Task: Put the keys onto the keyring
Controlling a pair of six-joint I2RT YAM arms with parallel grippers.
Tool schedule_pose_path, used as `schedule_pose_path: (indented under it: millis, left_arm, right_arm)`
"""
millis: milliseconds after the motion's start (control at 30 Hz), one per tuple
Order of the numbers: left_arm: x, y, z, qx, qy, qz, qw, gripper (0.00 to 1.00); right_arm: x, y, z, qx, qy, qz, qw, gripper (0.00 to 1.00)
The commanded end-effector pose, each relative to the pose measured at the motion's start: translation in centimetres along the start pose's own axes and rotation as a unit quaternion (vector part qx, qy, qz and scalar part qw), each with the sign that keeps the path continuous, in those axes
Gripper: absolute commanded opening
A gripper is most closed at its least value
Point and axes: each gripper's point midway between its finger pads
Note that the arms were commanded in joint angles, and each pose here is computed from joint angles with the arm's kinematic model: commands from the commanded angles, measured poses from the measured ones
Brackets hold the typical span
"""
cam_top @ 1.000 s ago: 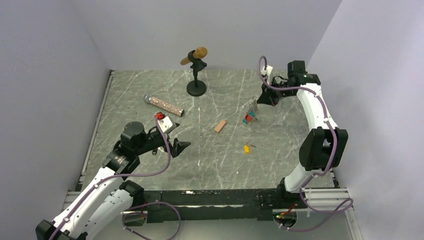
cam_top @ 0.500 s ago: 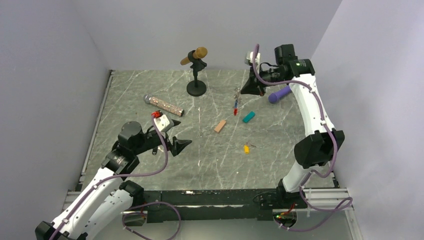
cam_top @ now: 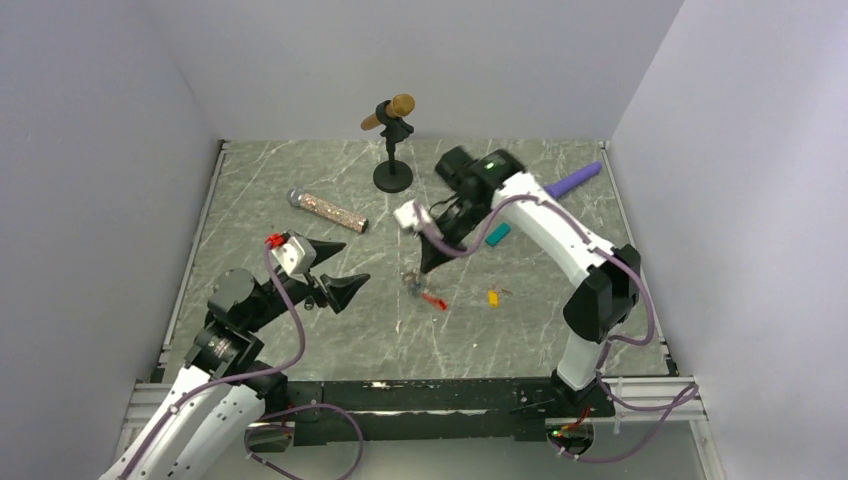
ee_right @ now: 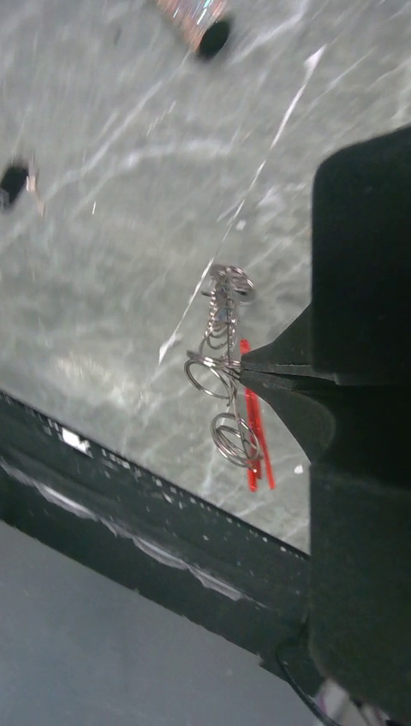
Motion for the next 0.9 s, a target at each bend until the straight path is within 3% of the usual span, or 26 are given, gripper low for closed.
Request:
schedule_pose_path:
  millis: [0, 233, 567, 867]
  left_arm:
    - [3.6, 0.0, 0.7, -0.044, 0.069, 0.04, 0.996, 0.8]
    - [6.3, -1.2, -0.8, -0.013, 0.137, 0.049, 0.989, 0.47]
    - [6.4, -2.7, -4.5, 0.102, 0.187, 0.0, 0.977, 0.49]
    - [6.8, -3.1, -6.6, 0.166, 0.212, 0.008, 0.963, 0.53]
  right_arm:
    - [1.4, -4.1, 1.7, -0.026, 0.067, 0.071, 0.995, 0.0]
    - [0.8, -6.8, 2.9, -0.042, 0.079, 0.083, 0.993, 0.0]
    - [0.4, -7.4, 3.6, -0.059, 0.073, 0.069, 0.993, 0.0]
    - [0.3, -7.4, 3.5, -0.06, 0.069, 0.068, 0.993, 0.0]
Point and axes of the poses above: each gripper's point midway between its finger pads, its own y axis back along the fingers, its own z axis along the line the jaws close on, x = y × z, and after that the axes turned 12 degrees about -y, right-handed
